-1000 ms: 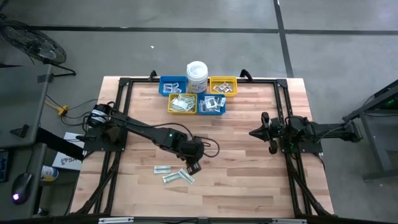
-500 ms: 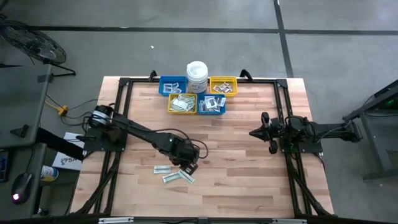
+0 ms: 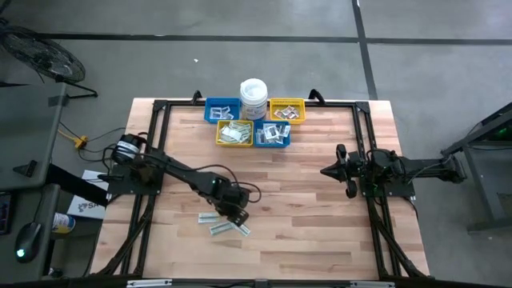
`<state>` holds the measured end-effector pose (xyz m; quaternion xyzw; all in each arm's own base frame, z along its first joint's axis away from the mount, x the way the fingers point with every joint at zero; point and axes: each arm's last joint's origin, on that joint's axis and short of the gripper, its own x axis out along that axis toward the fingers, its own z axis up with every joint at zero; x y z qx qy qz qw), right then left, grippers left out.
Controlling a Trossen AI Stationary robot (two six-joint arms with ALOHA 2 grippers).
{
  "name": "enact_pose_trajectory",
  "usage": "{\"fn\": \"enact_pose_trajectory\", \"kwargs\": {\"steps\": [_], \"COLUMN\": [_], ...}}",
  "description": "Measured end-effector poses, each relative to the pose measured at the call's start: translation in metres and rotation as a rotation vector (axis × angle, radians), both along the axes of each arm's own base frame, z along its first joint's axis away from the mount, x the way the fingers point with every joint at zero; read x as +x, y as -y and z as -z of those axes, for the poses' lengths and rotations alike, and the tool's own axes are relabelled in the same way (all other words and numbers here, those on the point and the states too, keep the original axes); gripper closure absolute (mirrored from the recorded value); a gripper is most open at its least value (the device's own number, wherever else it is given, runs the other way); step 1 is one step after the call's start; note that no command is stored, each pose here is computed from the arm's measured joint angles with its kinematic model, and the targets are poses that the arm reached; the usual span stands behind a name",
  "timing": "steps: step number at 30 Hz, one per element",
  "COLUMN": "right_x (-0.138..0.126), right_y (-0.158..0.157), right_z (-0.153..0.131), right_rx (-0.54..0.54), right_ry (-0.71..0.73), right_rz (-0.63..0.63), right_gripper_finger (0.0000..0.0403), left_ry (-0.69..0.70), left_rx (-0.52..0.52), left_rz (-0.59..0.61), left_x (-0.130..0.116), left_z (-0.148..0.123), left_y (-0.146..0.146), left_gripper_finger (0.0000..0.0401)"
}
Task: Pick & Place First Aid Supplies
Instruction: Put the green bandage pad into the left yellow bin
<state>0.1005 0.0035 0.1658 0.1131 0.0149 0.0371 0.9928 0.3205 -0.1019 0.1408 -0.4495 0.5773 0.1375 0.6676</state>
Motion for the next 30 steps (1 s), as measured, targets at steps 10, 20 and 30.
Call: {"fn": "enact_pose_trajectory", "kwargs": {"steps": [10, 20, 30], "right_x": [0.0, 0.0, 0.0], "right_y": [0.0, 0.0, 0.0], "right_z": [0.0, 0.0, 0.0], "right_rx": [0.0, 0.0, 0.0], "right_ry": [0.001, 0.001, 0.002], "right_rz": [0.0, 0.0, 0.0], "right_gripper_finger": [0.0402, 0.0402, 0.0402], "left_ry": [0.053, 0.043, 0.033], "left_rx": [-0.115, -0.109, -0.1], "left_rz": [0.018, 0.015, 0.012], "left_x": [-0.005, -0.006, -0.007], "left_z": [0.013, 0.015, 0.016], "left_y": [0.001, 0.001, 0.001], "left_gripper_finger": [0.0268, 0.0292, 0.0396]}}
